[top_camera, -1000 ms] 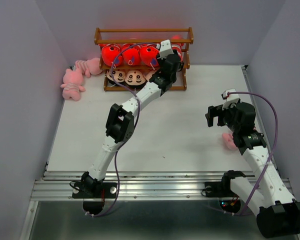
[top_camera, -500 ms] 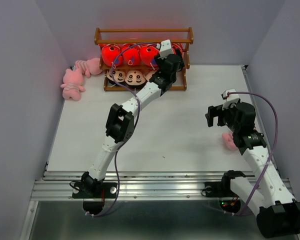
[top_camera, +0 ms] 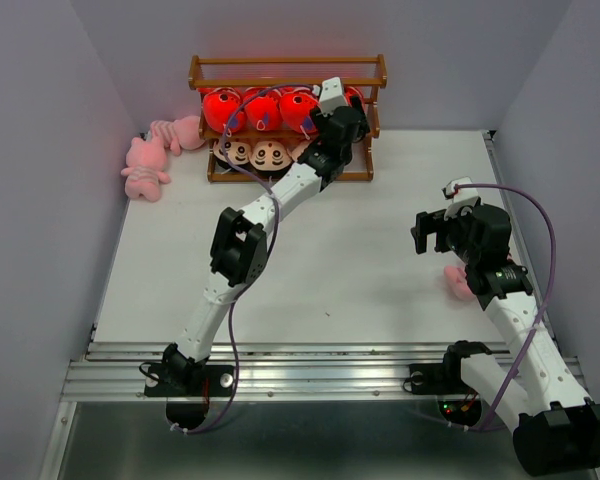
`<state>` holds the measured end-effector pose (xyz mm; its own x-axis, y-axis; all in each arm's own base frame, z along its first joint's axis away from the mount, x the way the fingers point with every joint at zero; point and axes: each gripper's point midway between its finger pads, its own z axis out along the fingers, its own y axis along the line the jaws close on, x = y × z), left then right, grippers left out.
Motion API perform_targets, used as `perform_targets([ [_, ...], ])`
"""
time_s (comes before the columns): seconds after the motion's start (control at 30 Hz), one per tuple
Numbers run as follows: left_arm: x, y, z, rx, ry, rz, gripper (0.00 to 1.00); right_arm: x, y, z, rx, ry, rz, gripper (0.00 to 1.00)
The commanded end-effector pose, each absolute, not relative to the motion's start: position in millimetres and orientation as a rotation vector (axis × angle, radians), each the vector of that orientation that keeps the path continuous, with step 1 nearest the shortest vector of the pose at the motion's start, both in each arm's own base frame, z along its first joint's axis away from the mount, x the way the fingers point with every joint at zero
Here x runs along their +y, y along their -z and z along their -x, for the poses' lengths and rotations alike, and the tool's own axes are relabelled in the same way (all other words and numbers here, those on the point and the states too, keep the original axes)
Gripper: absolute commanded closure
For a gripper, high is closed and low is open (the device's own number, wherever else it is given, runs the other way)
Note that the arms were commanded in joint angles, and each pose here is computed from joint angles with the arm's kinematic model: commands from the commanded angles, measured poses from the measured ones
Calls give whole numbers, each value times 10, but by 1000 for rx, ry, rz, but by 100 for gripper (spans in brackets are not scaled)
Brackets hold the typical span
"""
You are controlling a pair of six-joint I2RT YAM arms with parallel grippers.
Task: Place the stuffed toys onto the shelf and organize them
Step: Place the stuffed toy onto shelf
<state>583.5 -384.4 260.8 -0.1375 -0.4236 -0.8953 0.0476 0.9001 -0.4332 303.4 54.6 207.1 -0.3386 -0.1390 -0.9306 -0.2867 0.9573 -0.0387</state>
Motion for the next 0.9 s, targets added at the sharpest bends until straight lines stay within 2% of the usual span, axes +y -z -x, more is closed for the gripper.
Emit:
perform_targets([
  [0.0,-3676,-3558,-5677,1514,517,349,23,509,-2185,-3116,1864,-128,298,0],
  [0.3,-3637,-3645,-5592,1509,538,346,31,503,-2188,-3119,1863,-124,297,0],
  [0.6,-3699,-3547,-5625,1542,545,345,29,497,-2189,-3117,1863,-120,297,0],
  [0.87,-3764,-3447,-5714,1568,608,359,32,500,-2206,-3113,1857,-121,297,0],
])
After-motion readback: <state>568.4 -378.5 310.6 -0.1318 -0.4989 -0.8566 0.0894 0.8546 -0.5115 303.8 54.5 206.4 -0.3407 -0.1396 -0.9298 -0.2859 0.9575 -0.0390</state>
